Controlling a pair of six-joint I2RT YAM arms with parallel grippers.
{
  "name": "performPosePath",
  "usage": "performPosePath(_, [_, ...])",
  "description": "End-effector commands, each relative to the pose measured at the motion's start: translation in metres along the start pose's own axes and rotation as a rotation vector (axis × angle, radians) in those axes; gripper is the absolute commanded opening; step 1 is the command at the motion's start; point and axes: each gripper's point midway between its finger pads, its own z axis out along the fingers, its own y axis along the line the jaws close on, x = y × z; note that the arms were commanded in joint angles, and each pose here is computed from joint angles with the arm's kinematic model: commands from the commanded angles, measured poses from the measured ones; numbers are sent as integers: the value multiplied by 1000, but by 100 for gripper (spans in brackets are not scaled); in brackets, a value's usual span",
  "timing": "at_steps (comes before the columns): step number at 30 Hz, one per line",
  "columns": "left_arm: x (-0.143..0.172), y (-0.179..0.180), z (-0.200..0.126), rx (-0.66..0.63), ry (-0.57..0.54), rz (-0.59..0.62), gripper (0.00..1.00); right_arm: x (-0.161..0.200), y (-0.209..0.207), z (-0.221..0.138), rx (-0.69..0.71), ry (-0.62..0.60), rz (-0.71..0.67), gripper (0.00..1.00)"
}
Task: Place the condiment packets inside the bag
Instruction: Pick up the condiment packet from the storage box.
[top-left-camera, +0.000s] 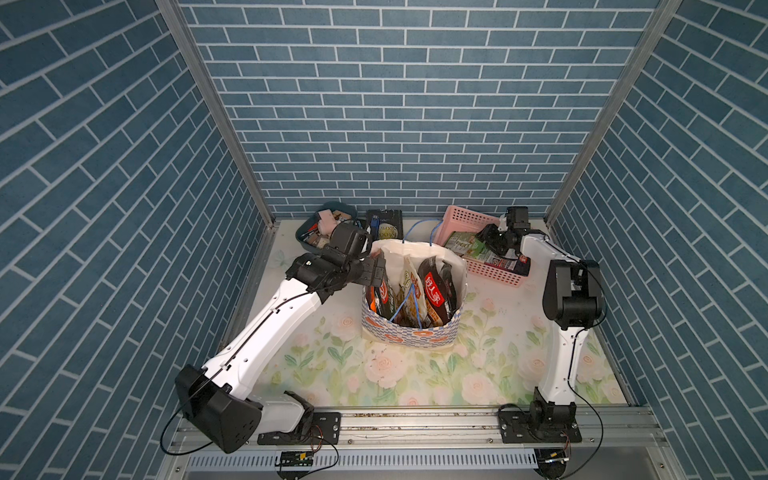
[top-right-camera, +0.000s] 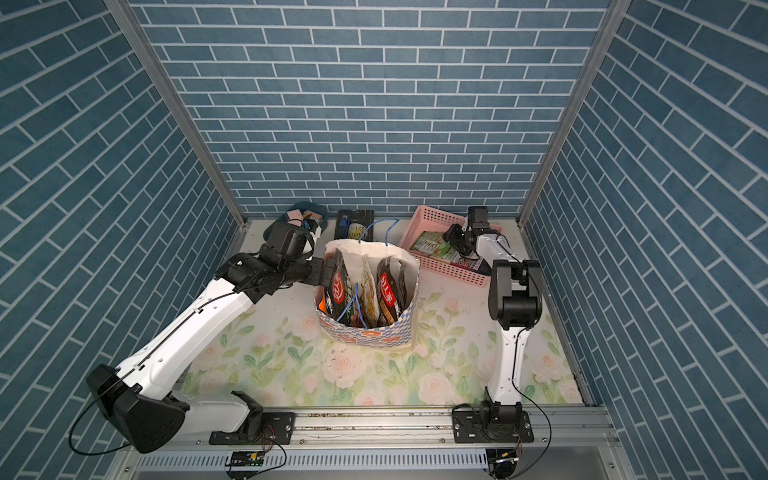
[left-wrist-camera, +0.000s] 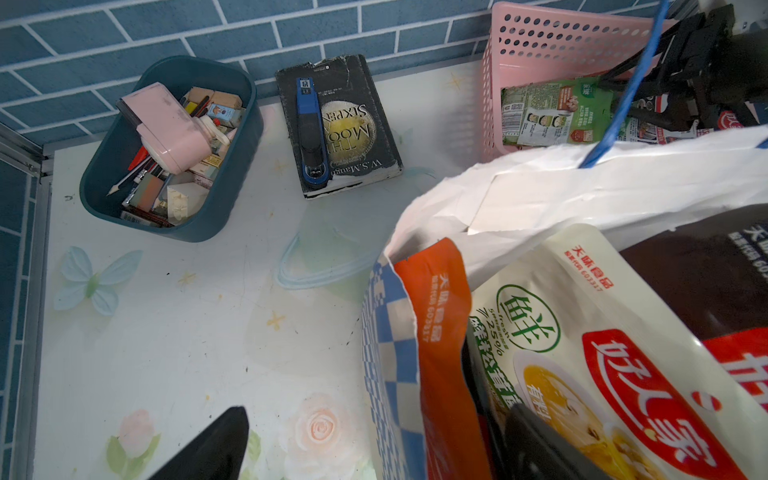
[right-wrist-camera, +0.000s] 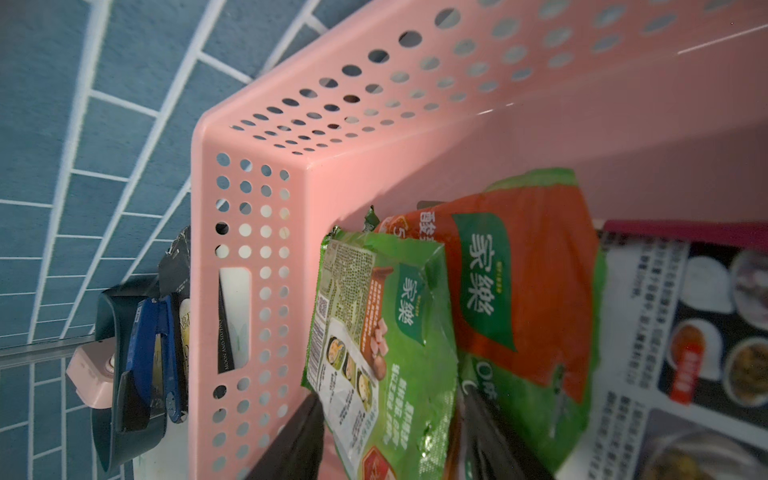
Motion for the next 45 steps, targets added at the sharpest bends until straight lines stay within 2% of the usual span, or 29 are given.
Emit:
performPosePath(1, [3,0,6,-5,9,6,100,8,-1,5,2,17,37,55])
performPosePath(6, [3,2,3,-14,4,8,100,20,-3,27,6,39,61,53])
performPosePath(10, [4,3,4,-18,5,8,100,24,0,42,-32,45,90,47])
performPosePath(13, [5,4,3,-20,5,6,100,22,8,50,-76,19,99,34])
performPosePath(16, [5,6,1,-28,5,4,100,11,14,47,-80,-32,75,6])
performPosePath(17, [4,7,0,-32,1,3,100,5,15,42,-72,-62,59,0])
performPosePath(19, [4,9,-3,-41,-6,0,100,-8,24,27,-72,-124,4,0])
performPosePath(25, [5,12,-3,-55,-18,-3,100,-46,71,-54,-87,-291,-216,0])
performPosePath(30, [3,12,-3,-49,-45,-22,100,-44,113,-136,-129,-333,-350,0])
performPosePath(34, [-1,10,-3,-24,-76,-44,100,-11,159,-207,-165,-329,-501,0])
performPosePath(37, [-3,7,-3,4,-94,-61,100,21,195,-255,-245,-320,-587,0])
performPosePath(41, [-2,3,-1,35,-108,-75,100,74,244,-307,-452,-255,-663,0])
performPosePath(45, [1,3,-1,47,-118,-89,100,122,285,-344,-634,-201,-708,0])
